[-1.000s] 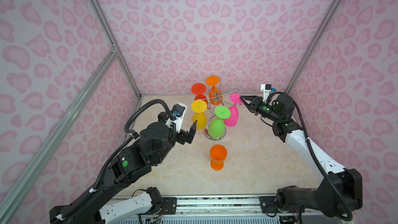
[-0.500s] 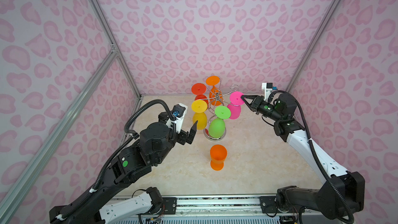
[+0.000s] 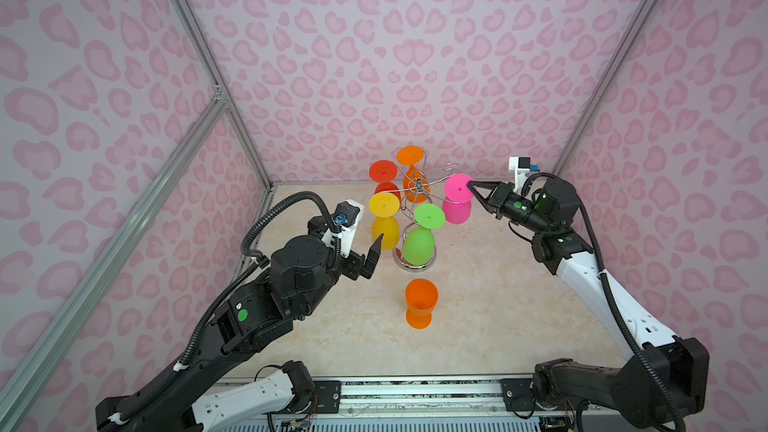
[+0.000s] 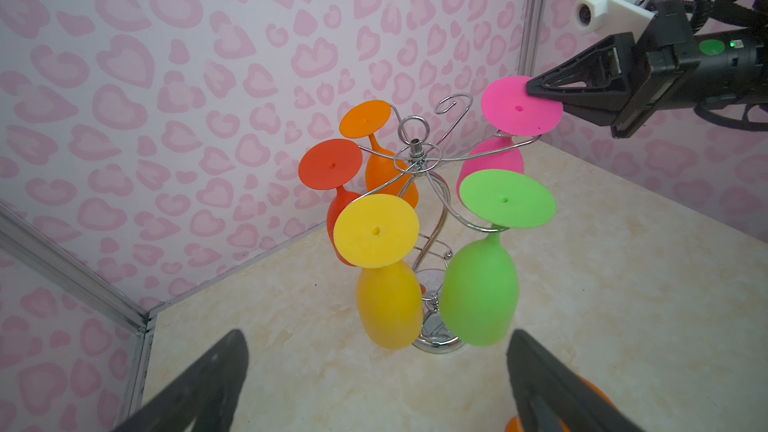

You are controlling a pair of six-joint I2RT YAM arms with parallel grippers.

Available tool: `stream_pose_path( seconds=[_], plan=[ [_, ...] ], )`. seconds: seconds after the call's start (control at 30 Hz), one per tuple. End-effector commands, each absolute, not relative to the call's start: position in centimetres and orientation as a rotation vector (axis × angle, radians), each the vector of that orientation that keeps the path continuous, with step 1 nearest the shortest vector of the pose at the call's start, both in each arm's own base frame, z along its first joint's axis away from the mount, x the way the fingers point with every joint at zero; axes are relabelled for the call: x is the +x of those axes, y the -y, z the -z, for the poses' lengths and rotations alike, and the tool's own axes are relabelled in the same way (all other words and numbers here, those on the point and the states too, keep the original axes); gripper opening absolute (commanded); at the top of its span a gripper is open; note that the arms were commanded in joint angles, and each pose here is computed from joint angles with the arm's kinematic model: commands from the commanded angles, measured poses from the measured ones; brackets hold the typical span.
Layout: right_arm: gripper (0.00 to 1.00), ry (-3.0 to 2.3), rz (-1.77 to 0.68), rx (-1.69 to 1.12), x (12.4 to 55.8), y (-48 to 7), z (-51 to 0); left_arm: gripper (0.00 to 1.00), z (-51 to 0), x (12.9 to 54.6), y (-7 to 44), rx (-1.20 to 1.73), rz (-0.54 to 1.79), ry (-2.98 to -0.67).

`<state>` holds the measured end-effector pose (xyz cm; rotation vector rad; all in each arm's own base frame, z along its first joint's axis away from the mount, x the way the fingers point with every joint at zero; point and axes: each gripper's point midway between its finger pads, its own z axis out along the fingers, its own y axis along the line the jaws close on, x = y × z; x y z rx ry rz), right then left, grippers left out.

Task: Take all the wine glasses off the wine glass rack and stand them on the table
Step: 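Close the right gripper on the pink glass foot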

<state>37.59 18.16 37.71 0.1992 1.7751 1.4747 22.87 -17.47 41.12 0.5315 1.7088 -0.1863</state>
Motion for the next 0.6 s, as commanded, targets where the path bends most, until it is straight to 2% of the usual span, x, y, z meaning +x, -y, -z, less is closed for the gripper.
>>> stream_pose_path(
  seconds=[0.0, 0.57],
  plan=[
    [0.0, -1.739, -1.478, 0.181, 37.4, -17.9, -38.7, 0.99, -42.1, 23.0, 17.8, 0.512, 0.216, -1.678],
    [0.0, -1.748, -1.487, 0.177, 35.4, -17.4, -38.6, 0.99, -41.7, 23.1, 18.2, 0.529, 0.215, -1.684]
  ],
)
